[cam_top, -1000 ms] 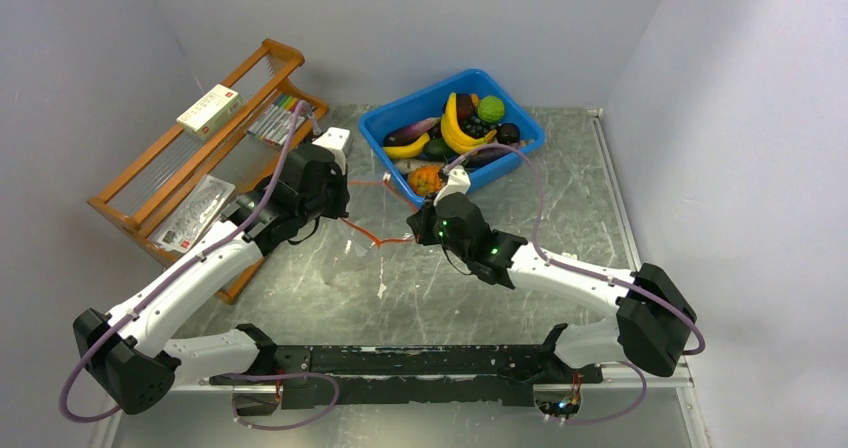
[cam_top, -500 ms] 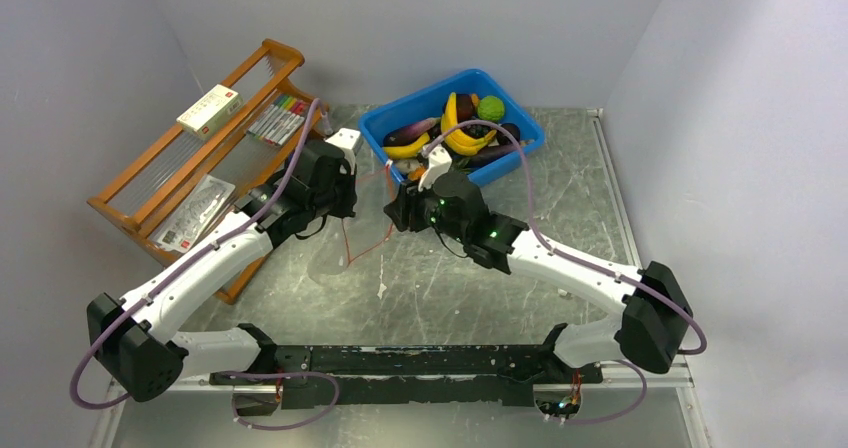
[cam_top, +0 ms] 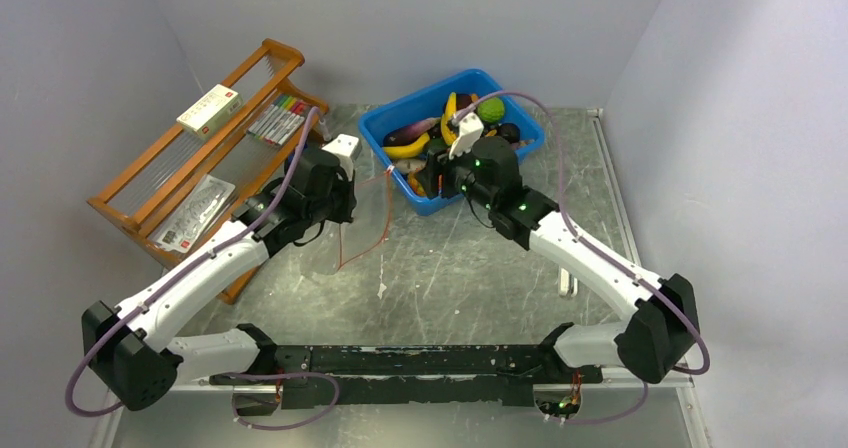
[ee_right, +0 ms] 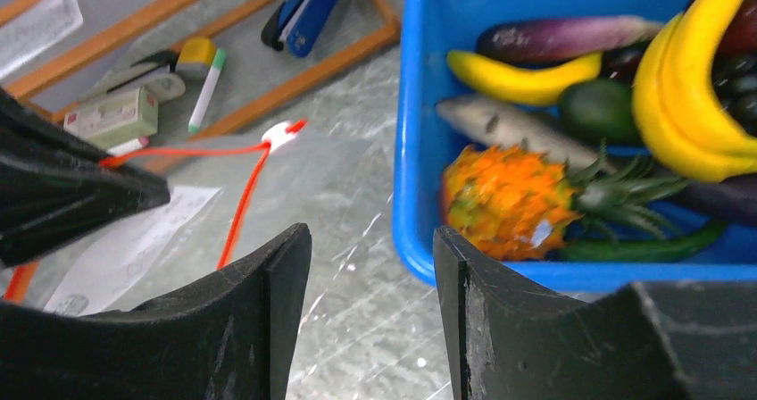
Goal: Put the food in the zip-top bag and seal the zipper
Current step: Open the zipper of the food storage bag at the center of the board, then pick up the fake fruit from the bin, then place the fake fruit in the zipper food storage bag.
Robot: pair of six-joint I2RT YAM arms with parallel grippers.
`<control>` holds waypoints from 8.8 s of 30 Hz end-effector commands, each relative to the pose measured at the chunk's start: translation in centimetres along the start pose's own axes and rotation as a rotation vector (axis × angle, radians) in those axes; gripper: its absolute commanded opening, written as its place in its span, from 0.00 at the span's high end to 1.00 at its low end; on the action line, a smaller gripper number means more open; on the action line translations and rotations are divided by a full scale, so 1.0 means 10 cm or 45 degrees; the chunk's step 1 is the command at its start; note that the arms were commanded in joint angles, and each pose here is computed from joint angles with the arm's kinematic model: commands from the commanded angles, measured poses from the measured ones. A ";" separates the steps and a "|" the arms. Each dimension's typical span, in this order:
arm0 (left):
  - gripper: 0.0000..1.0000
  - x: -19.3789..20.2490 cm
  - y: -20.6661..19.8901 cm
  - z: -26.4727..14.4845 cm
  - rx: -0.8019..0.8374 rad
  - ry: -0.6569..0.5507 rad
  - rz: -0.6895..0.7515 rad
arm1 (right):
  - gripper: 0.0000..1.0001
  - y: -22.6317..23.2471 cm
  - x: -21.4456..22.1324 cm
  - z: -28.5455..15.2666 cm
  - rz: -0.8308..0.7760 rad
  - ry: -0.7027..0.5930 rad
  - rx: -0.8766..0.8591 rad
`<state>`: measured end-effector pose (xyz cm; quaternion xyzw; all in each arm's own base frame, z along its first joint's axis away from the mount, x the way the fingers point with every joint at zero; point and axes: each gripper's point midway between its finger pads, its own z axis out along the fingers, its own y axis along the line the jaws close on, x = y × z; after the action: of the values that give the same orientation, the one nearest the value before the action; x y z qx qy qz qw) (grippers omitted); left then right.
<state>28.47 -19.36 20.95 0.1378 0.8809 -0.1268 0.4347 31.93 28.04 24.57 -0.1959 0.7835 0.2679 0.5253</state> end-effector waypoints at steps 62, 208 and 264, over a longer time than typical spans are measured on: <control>0.93 -0.29 0.10 -0.44 0.051 -0.347 0.150 | 0.62 -2.41 0.13 1.76 -0.262 0.375 0.537; 0.93 -0.70 -0.31 -0.27 0.374 -0.373 -0.296 | 1.00 0.69 -0.80 -0.59 1.241 -0.992 -0.768; 0.93 -0.61 -0.41 -0.35 0.479 -0.299 -0.316 | 0.61 1.12 -0.05 -0.35 -0.020 -0.620 -0.723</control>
<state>28.70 -22.62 26.91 0.0818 0.8075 -0.3368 0.4773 23.25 34.14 27.07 -0.2423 0.5401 0.5184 0.6172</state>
